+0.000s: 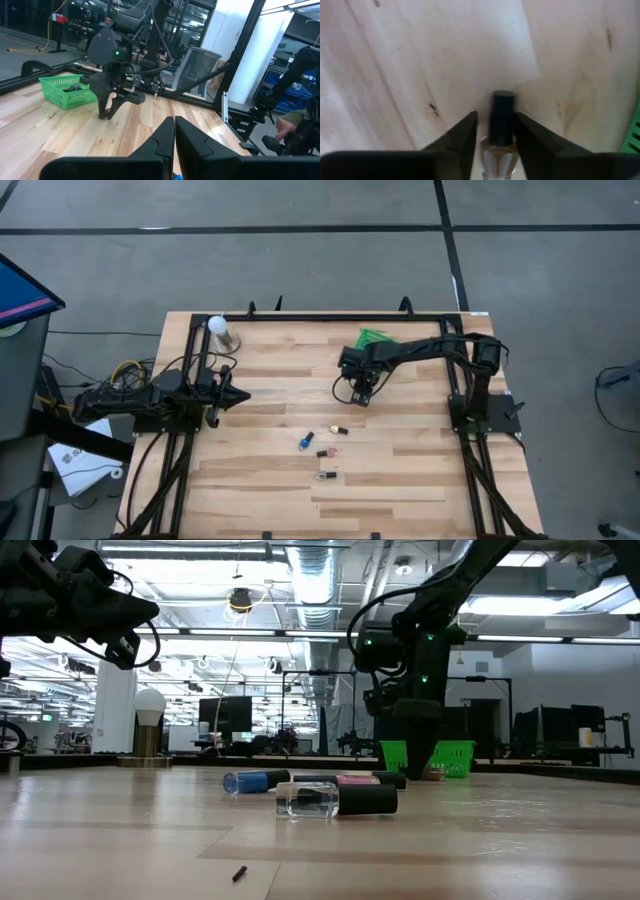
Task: Pick & Place Nail Polish
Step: Put the brown nail polish into the green bin
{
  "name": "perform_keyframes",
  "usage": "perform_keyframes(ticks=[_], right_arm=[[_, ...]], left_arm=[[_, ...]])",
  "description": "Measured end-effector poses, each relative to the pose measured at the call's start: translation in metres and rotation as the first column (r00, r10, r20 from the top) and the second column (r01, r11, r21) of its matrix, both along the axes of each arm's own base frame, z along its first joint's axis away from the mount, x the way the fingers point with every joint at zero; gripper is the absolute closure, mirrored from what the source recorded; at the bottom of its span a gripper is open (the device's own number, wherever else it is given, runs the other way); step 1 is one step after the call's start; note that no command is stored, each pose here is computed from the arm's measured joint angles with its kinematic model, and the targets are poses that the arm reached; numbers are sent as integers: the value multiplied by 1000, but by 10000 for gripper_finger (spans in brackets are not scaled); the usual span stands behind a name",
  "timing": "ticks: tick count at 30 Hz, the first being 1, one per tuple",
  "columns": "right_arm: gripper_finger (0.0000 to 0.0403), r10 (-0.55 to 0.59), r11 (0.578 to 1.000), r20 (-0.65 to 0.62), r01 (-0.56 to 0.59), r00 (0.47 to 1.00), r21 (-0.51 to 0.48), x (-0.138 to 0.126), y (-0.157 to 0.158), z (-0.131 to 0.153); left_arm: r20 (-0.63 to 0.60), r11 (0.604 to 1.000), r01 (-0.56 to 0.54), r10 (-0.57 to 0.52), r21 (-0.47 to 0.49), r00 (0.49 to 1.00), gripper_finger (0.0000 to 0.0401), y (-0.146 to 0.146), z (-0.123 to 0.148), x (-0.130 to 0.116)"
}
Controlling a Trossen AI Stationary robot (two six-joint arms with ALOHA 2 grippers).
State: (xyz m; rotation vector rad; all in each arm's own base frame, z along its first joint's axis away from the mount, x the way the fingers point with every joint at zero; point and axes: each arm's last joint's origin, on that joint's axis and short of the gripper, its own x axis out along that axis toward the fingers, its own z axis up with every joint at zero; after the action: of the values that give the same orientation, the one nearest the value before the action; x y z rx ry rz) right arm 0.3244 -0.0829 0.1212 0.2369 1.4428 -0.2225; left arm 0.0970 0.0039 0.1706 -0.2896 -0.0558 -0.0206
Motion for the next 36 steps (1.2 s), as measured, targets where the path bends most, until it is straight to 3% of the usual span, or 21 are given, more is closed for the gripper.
perform_keyframes(ticks=[4, 12, 16, 20, 27, 32, 36], right_arm=[[360, -3, 1000, 7, 3, 1000, 1, -1, 0, 2], [357, -19, 1000, 13, 19, 1000, 4, 5, 0, 11], [357, 29, 999, 106, -27, 994, -18, 18, -1, 37], [357, 27, 998, 234, -15, 972, -53, 19, -14, 81], [357, -98, 982, 379, 151, 920, -113, -11, -62, 136], [357, -217, 956, 339, 269, 916, -114, -34, -97, 134], [357, -236, 960, 239, 264, 942, -93, -38, -112, 112]], left_arm=[[0, 1000, 0, 0, 0, 1000, 393, 0, 0, 0], [0, 1000, 0, 0, 0, 1000, 393, 0, 0, 0], [0, 1000, 0, 0, 0, 1000, 393, 0, 0, 0], [0, 1000, 0, 0, 0, 1000, 393, 0, 0, 0], [0, 1000, 0, 0, 0, 1000, 393, 0, 0, 0], [1, 1000, 0, 0, 0, 1000, 393, 0, 0, 0], [1, 1000, 0, 0, 0, 1000, 393, 0, 0, 0]])
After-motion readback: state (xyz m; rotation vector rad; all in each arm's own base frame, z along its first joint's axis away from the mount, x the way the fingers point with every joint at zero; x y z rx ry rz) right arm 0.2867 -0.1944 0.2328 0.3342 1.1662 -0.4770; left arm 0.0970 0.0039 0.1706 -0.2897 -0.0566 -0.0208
